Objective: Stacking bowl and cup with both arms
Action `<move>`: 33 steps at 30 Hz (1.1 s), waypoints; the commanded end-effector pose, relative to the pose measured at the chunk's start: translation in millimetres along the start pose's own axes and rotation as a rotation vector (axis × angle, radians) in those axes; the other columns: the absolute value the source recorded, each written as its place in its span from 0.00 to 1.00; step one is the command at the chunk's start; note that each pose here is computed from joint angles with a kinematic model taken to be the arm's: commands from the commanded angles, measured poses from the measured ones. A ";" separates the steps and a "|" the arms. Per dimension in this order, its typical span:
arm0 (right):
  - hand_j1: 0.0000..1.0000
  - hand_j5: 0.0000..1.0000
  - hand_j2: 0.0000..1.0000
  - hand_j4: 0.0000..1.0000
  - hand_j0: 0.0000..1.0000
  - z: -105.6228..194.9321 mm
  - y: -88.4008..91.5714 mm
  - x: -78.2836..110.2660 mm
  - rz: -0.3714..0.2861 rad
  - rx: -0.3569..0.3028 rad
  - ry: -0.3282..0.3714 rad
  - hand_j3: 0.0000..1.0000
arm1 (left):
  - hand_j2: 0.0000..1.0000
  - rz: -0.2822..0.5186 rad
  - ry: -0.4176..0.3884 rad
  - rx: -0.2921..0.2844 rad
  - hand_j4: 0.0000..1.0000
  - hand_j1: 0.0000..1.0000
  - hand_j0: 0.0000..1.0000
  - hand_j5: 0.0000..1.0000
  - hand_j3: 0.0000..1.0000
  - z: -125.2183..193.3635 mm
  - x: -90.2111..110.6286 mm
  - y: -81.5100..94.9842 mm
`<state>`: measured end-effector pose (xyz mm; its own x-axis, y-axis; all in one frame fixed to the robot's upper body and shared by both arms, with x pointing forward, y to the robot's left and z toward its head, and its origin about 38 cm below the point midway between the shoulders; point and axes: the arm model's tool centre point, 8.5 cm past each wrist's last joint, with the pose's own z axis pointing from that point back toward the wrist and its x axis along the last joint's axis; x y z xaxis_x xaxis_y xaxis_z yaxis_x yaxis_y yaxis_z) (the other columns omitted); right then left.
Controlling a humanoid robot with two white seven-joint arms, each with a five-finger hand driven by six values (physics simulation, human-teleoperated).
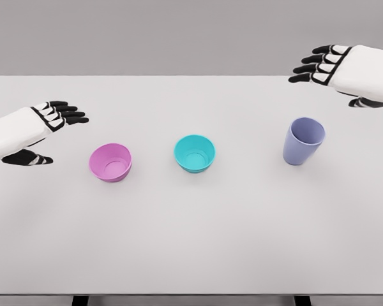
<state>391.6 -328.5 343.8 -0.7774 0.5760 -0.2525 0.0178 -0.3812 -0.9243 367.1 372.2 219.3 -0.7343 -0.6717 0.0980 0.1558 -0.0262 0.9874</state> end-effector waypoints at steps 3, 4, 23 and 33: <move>1.00 1.00 1.00 1.00 1.00 -3.5 2.0 3.7 -0.010 -0.005 -0.012 1.00 | 1.00 0.009 0.002 0.004 1.00 1.00 1.00 1.00 1.00 -0.1 -0.5 -1.3; 1.00 1.00 1.00 1.00 1.00 -6.1 2.9 5.6 -0.012 -0.005 -0.020 1.00 | 1.00 0.009 0.004 0.004 1.00 1.00 1.00 1.00 1.00 0.1 -0.9 -1.5; 1.00 1.00 1.00 1.00 1.00 0.0 8.9 3.0 -0.024 0.021 -0.012 1.00 | 1.00 0.086 -0.276 -0.362 1.00 1.00 1.00 1.00 1.00 -89.9 46.0 53.6; 1.00 1.00 1.00 1.00 1.00 1.0 7.7 1.9 -0.021 0.020 -0.008 1.00 | 1.00 0.275 -0.152 -0.482 1.00 1.00 1.00 1.00 1.00 -112.0 47.1 64.1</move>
<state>389.7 -330.7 335.9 -0.7839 0.5756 -0.2329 -0.0097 -0.3864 -0.9223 416.2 255.0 283.9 -0.7467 -0.5434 0.3836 0.5716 -0.2293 0.7879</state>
